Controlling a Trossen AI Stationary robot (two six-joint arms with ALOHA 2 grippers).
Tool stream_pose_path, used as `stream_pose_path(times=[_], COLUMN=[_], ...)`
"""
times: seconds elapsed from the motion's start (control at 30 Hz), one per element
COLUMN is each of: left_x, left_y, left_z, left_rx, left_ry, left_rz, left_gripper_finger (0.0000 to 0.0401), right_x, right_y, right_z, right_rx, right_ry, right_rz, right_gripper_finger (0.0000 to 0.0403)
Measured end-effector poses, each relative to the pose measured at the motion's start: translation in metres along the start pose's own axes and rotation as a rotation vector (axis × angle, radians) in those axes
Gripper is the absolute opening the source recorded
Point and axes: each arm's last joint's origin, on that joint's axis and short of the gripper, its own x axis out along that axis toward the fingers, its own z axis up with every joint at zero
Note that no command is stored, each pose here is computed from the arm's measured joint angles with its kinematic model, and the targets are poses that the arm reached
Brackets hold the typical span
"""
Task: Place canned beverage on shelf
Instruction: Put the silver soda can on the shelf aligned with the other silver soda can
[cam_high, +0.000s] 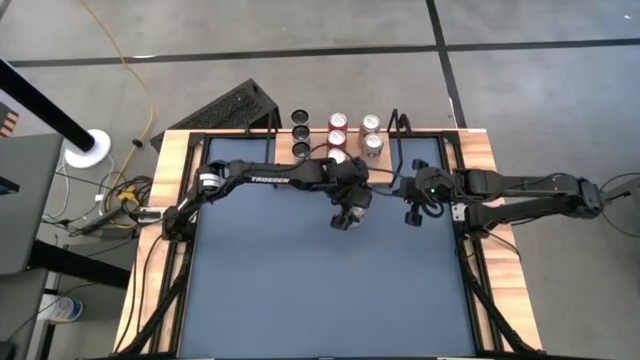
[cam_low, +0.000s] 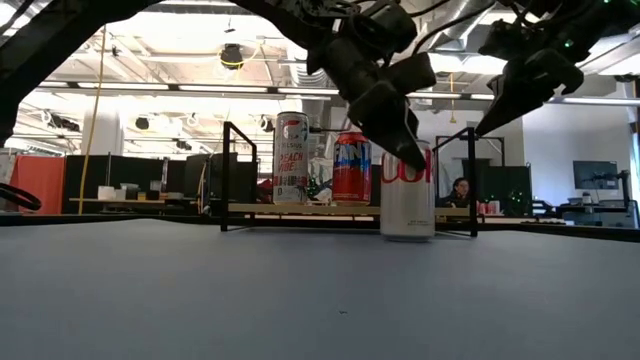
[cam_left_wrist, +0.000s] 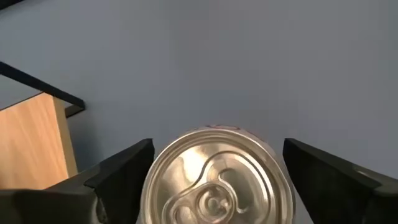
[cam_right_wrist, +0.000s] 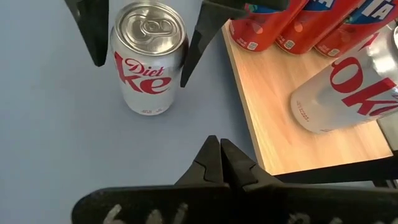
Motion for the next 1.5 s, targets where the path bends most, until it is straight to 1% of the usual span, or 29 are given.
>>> stream_pose_path(times=[0.1,0.23,0.4,0.57,0.63,0.67,0.8,0.9,1.0,1.07,1.17,1.23,1.37,1.5], left_x=[0.001,0.0,-0.009,-0.024,-0.037,-0.047,-0.097,-0.132,-0.164,-0.183,-0.206,-0.22,-0.253,-0.274], left_y=[-0.003,-0.004,0.0,0.008,0.01,0.011,0.01,0.005,-0.003,-0.01,-0.027,-0.042,-0.077,-0.113], left_z=[0.001,0.003,0.016,0.03,0.036,0.041,0.051,0.048,0.036,0.025,0.001,-0.017,-0.056,-0.103], left_rx=[0.007,0.045,0.068,0.06,0.038,0.023,0.001,-0.048,-0.119,-0.169,-0.226,-0.253,-0.316,-0.344], left_ry=[0.005,0.021,-0.029,-0.047,-0.019,0.0,0.082,0.115,0.128,0.122,0.115,0.094,-0.063,-0.28], left_rz=[-0.002,0.015,0.028,0.054,0.104,0.152,0.314,0.354,0.359,0.381,0.457,0.497,0.539,0.553], left_gripper_finger=[0.0346,0.0347,0.0348,0.0348,0.0348,0.0348,0.0348,0.0344,0.0337,0.033,0.0319,0.0312,0.0299,0.029], right_x=[0.0,0.0,0.0,0.001,0.002,0.003,0.008,0.011,0.014,0.016,0.021,0.024,0.028,0.028], right_y=[0.0,0.001,0.001,0.001,0.0,0.001,0.002,0.003,0.003,0.002,0.002,0.002,0.002,0.001], right_z=[0.0,0.0,0.0,0.003,0.007,0.009,0.017,0.023,0.034,0.043,0.055,0.061,0.074,0.083], right_rx=[0.014,0.017,0.019,0.036,0.046,0.049,0.059,0.056,0.052,0.052,0.05,0.044,0.026,0.019], right_ry=[-0.001,-0.003,-0.003,-0.029,-0.061,-0.074,-0.131,-0.123,-0.115,-0.112,-0.103,-0.088,-0.043,-0.013], right_rz=[0.013,0.025,0.024,0.021,0.018,0.018,0.058,0.086,0.093,0.093,0.094,0.096,0.101,0.103], right_gripper_finger=[0.0,0.0,0.0,0.0,0.0,0.0,0.0,0.0,0.0,0.0,0.0,0.0,0.0,0.0])
